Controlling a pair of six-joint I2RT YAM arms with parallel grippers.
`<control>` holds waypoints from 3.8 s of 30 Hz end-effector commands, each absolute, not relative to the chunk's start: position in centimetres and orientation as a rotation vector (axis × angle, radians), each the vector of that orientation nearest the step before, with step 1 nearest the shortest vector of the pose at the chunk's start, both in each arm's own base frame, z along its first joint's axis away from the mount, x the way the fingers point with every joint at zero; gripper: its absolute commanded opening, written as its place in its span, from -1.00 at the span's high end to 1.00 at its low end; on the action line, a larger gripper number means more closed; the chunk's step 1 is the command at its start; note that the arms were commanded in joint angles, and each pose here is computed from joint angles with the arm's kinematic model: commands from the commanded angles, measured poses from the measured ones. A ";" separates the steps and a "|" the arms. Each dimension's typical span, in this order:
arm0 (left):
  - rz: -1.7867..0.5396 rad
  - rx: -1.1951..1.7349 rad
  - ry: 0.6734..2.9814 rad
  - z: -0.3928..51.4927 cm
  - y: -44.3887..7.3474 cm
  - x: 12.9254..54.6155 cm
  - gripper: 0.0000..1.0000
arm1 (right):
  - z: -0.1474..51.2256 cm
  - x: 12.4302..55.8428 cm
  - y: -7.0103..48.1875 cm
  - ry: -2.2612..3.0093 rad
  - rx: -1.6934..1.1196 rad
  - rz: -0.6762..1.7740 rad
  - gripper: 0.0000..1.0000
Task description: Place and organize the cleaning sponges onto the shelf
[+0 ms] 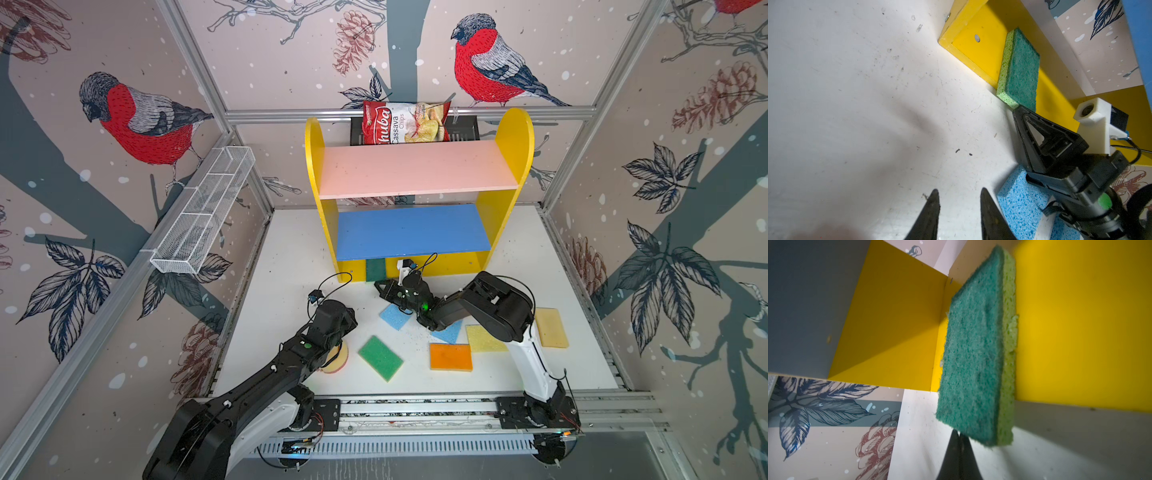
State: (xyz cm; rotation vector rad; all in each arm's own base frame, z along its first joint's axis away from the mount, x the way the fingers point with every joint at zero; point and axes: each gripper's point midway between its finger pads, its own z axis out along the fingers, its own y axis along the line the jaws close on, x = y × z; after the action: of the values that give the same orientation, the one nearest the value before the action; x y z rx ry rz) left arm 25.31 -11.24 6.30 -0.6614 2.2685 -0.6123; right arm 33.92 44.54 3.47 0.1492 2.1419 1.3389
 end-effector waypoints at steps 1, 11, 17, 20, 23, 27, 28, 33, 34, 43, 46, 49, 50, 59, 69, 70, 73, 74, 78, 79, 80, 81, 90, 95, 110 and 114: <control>-0.601 -0.635 2.277 6.3 -11.2 25.3 0.32 | -1.6 34.0 42.2 2.280 0.250 1.151 0.98; -0.605 -0.621 2.299 6.1 -11.7 25.5 0.31 | -1.6 35.4 41.5 2.264 0.324 1.107 0.97; -0.604 -0.618 2.305 6.0 -11.8 25.6 0.31 | -2.1 35.9 41.4 2.267 0.362 1.090 0.97; -0.607 -0.617 2.308 6.0 -11.9 25.6 0.31 | -2.4 36.1 41.3 2.271 0.382 1.090 0.96; -0.606 -0.616 2.309 6.0 -11.9 25.7 0.31 | -2.9 36.2 41.0 2.278 0.410 1.087 0.96; -0.604 -0.615 2.317 5.8 -12.0 25.7 0.31 | -3.1 36.4 40.9 2.280 0.423 1.092 0.95; -0.603 -0.615 2.316 5.8 -12.0 25.7 0.31 | -3.1 36.4 40.9 2.281 0.423 1.092 0.95; -0.603 -0.613 2.326 5.6 -12.1 25.7 0.31 | -3.2 36.5 41.1 2.285 0.418 1.091 0.95; -0.604 -0.613 2.326 5.6 -12.1 25.8 0.31 | -3.2 36.5 41.2 2.287 0.414 1.093 0.95; -0.602 -0.615 2.338 5.3 -12.2 25.7 0.31 | -3.1 36.7 41.7 2.285 0.396 1.094 0.95; -0.603 -0.615 2.336 5.4 -12.2 25.8 0.31 | -3.0 36.6 41.4 2.279 0.406 1.099 0.94; -0.597 -0.613 2.340 5.3 -12.2 25.8 0.31 | -2.1 36.3 41.3 2.263 0.369 1.086 0.94; -0.597 -0.611 2.341 5.3 -12.2 25.8 0.31 | -1.7 36.1 41.3 2.263 0.345 1.066 0.93; -0.584 -0.593 2.328 5.7 -12.3 26.4 0.22 | 3.3 34.2 41.3 2.191 0.134 1.019 0.92; -0.583 -0.544 2.401 6.0 -14.2 28.2 0.14 | 8.0 31.6 39.1 2.117 -0.029 0.996 0.91; -0.598 -0.526 2.414 5.9 -14.7 28.4 0.14 | 8.3 31.2 39.1 2.117 -0.065 0.985 0.91; -0.650 -0.505 2.430 5.7 -15.9 28.8 0.11 | 8.7 29.7 38.6 2.131 -0.162 0.934 0.88; -0.672 -0.495 2.436 5.6 -16.3 28.9 0.09 | 8.5 29.2 38.4 2.145 -0.192 0.914 0.86; -0.715 -0.467 2.438 5.7 -17.3 29.3 0.02 | 7.6 26.6 36.9 2.197 -0.281 0.855 0.78; -0.711 -0.465 2.438 5.8 -17.3 29.4 0.00 | 7.3 25.9 36.4 2.213 -0.296 0.843 0.76; -0.706 -0.461 2.439 5.8 -17.4 29.5 -0.02 | 6.9 25.2 35.9 2.231 -0.304 0.834 0.73; -0.706 -0.454 2.439 5.9 -17.6 29.5 -0.04 | 6.7 24.6 35.5 2.244 -0.307 0.827 0.69; -0.706 -0.379 2.441 6.5 -20.9 28.5 -0.18 | 5.1 20.4 32.3 2.333 -0.341 0.741 0.44; -0.677 -0.421 2.437 6.0 -20.6 28.5 -0.12 | 4.4 20.3 31.0 2.367 -0.284 0.706 0.44; -0.572 -0.513 2.379 6.7 -16.9 31.0 0.74 | 2.5 22.9 31.6 2.433 -0.213 0.783 0.40; -0.595 -0.507 2.406 6.2 -17.6 31.0 0.74 | 2.2 25.0 31.2 2.421 -0.164 0.792 0.36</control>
State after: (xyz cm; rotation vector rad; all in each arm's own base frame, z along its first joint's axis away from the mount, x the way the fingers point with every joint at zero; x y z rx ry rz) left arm 30.76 -16.86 5.95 -0.5249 2.4074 -0.5533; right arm 24.44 31.19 2.48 -0.1689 2.4111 0.7740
